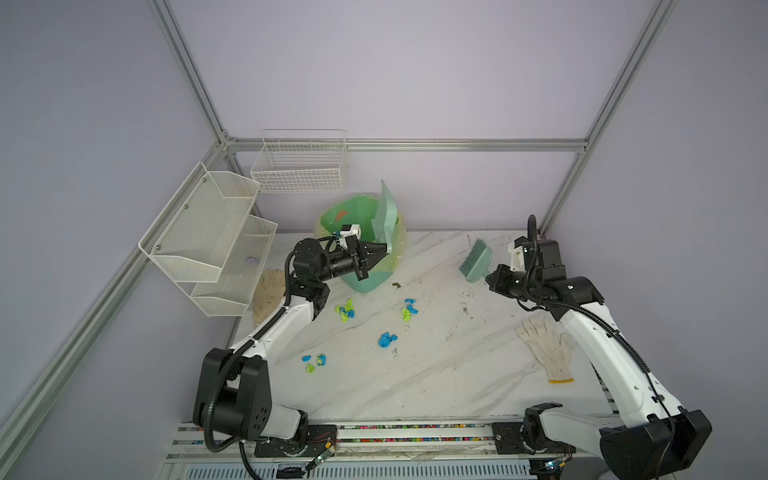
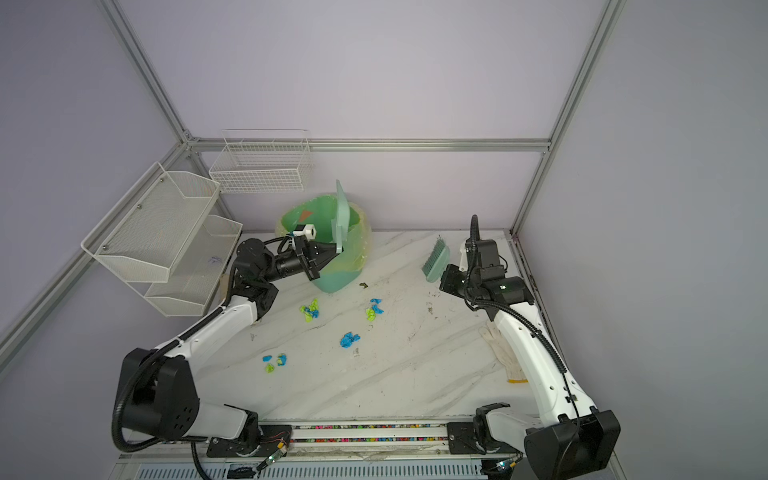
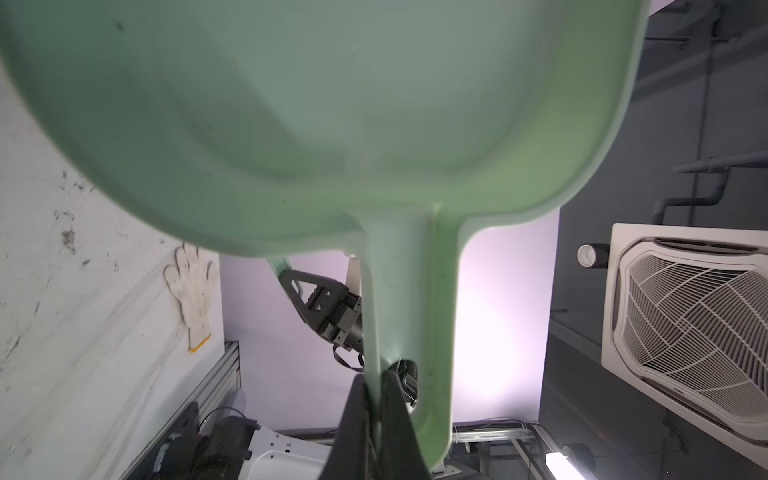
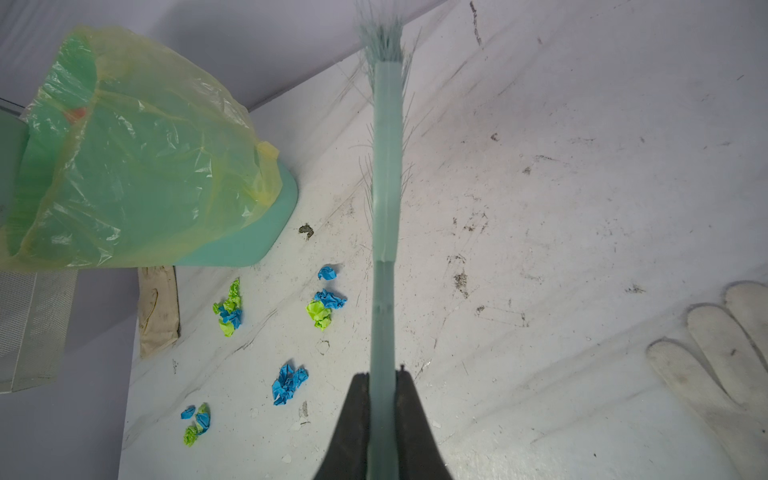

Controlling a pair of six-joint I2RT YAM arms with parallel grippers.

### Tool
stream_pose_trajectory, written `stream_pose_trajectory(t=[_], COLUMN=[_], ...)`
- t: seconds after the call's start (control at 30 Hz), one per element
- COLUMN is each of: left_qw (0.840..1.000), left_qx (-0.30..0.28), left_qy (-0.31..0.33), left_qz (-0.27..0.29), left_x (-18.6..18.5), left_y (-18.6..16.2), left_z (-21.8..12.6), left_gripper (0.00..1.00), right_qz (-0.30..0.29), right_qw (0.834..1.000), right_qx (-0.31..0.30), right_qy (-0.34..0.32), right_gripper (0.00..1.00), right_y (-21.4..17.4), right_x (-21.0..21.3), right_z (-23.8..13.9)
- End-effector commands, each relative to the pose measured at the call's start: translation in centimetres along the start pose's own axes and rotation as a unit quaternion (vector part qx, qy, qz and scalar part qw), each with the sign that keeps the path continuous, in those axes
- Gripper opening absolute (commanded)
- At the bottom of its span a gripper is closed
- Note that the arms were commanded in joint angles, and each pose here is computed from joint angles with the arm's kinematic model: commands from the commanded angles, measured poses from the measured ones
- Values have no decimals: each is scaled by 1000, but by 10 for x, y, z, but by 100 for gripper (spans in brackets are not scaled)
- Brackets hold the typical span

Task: Sweep away the paper scraps from the table
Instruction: 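Lower the empty dustpan back onto the table near the scraps with the left gripper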

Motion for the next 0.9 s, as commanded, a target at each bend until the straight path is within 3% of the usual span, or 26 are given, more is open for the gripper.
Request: stream_pose_trajectory(t=[0.0,0.23,0.6,0.87], left_qw=[988,965,891,837], left_qx=[-4,-5,27,60], left_qy=[117,212,386,483], left_qz=[105,153,237,249], left_x=[-32,-26,-6,35], left_y=[-28,-54,-104,-126], left_z=[-12,-22,-24,-26], left_gripper=[0,0,0,0], right_qz=[3,-12,-33,-63], right_qw=[1000,1000,999,998], right_qx=[-15,-14,-14,-13], right_qy=[14,3,-7,-29], right_gripper=[0,0,0,0], right_y=[9,16,21,23], right_x=[5,8,9,7], right_z=[-10,-15,-15,-17])
Point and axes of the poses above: each gripper's point midway between its finger pads, its own z axis out along the fingers, its own x axis along the line the jaws close on, y = z × x, the point moved 10 cm from there along -z, back along the fingers, and after that the axes turned 7 degrees about -z, right-handed, at the moved point
